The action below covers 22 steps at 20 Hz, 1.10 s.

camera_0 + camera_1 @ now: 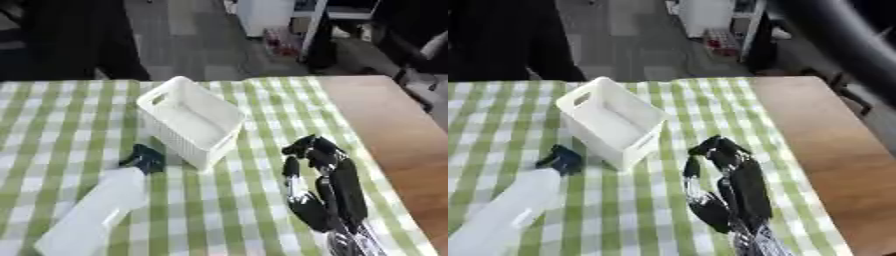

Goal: Pick up objects on the table and place them in the box.

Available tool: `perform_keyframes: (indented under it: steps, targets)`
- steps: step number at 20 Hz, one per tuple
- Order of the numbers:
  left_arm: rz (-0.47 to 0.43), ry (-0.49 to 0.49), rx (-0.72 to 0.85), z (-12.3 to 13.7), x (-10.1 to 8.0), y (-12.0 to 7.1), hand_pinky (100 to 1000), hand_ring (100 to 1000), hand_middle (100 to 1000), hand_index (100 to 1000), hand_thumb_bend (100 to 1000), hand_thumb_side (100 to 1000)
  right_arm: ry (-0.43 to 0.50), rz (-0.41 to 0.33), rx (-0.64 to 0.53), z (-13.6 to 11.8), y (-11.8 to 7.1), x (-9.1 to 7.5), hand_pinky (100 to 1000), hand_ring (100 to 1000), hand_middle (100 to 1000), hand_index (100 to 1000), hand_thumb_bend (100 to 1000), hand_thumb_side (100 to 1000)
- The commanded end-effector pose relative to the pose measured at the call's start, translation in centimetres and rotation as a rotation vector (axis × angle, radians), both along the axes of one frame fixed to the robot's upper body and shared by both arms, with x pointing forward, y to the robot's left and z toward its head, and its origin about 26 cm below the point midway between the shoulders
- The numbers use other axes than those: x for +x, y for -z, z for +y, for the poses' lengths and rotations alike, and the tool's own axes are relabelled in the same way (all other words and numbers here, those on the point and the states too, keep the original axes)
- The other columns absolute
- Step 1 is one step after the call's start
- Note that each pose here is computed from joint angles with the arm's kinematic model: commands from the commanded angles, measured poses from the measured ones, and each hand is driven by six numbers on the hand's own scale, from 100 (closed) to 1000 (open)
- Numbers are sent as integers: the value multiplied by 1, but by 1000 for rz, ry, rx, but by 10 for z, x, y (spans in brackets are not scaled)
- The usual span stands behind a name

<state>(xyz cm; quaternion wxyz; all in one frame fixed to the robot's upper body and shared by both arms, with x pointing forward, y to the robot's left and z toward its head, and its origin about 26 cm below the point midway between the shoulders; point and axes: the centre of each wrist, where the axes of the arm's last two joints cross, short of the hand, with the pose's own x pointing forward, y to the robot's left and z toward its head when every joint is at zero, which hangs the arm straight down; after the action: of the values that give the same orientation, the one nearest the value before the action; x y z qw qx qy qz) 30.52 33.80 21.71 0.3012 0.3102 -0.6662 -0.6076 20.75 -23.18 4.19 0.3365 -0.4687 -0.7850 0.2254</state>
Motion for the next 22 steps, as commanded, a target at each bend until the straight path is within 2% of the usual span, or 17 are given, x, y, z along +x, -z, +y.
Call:
perform_keyframes:
  steps: [1,3,4,5,22]
  targets:
    - [-11,-12,71,6,6,-11,674,675,888,919,182,1000,-10,-11,-15,-3,-4,0,305,452,531,610,100,1000]
    - [-3,-16,94,7,10,-12,684,681,889,919,183,1000,-12,-12,-16,-3,-4,0,305,452,531,611,100,1000]
    - [1,-19,107,8,12,-12,682,680,889,919,228,1000,-13,-12,-16,-3,-4,0,305,452,531,611,104,1000]
    - [5,-20,117,9,14,-12,692,685,889,918,182,1000,-14,-13,-17,-4,-5,0,306,452,531,611,100,1000]
    - [91,-36,260,16,33,-3,752,711,881,913,198,1000,-26,-14,-16,-6,-5,0,308,453,531,611,100,1000]
